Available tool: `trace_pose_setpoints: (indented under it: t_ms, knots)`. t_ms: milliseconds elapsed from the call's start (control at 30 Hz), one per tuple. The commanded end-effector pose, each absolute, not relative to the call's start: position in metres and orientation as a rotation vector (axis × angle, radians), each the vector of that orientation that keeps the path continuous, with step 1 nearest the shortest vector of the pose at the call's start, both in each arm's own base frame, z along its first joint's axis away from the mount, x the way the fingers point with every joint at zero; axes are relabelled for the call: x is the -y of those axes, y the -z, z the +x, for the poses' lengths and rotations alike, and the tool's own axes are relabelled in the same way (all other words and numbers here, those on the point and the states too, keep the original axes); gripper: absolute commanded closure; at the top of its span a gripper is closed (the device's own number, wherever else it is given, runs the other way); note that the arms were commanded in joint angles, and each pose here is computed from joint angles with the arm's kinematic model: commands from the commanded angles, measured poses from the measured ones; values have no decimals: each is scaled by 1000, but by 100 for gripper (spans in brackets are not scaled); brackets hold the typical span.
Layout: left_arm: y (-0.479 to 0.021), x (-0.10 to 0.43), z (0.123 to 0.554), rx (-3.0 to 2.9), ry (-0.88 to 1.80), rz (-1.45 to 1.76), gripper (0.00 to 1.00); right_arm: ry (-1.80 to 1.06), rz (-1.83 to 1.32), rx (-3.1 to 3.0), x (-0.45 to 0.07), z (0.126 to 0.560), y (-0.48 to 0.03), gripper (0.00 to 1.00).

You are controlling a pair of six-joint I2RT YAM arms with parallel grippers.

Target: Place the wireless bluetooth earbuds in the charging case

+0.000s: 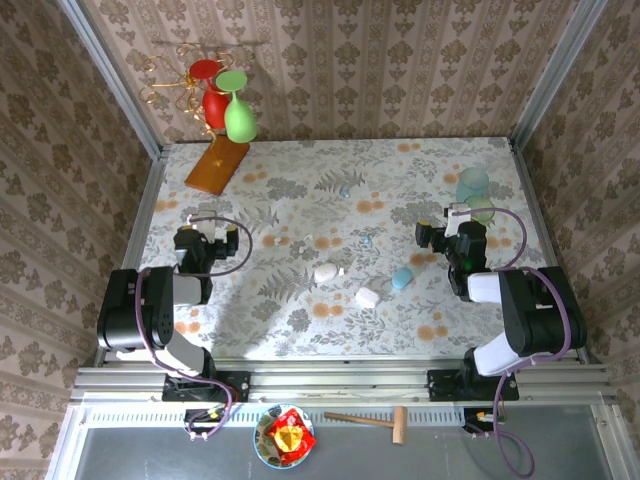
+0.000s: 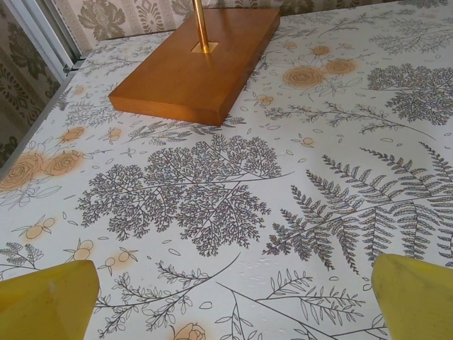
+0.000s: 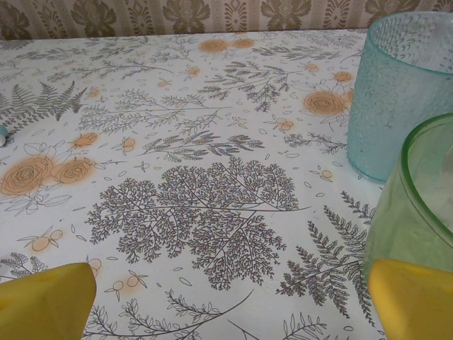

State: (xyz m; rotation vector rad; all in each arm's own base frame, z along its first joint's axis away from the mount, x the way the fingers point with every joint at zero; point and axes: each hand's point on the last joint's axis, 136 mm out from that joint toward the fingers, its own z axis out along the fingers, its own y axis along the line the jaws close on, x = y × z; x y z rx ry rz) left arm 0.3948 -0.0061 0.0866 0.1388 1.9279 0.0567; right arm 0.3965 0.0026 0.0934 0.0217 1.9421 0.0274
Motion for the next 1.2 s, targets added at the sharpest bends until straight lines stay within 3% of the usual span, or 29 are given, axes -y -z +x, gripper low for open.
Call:
trace_pose_setpoints:
  t_ms: [0,367,667,933,1167]
  knots:
    - [-96,5,401,-1907,-58,115,0,-11,41,-1928,1,400,-97,0]
    - [-105,10,396,-1868,-54,144,0,-23,12,-1934,-3,401,-102,0]
    - [-163,50,368,-1751,-148,342,0,-133,-234,-1914,-50,387,-163,0]
    - [-188,120,339,-1671,-2,608,0,-329,-918,-1837,-167,334,-181,0]
    - [-185,130,330,-1720,300,372,0,-431,-1459,-1742,-248,289,-158,0]
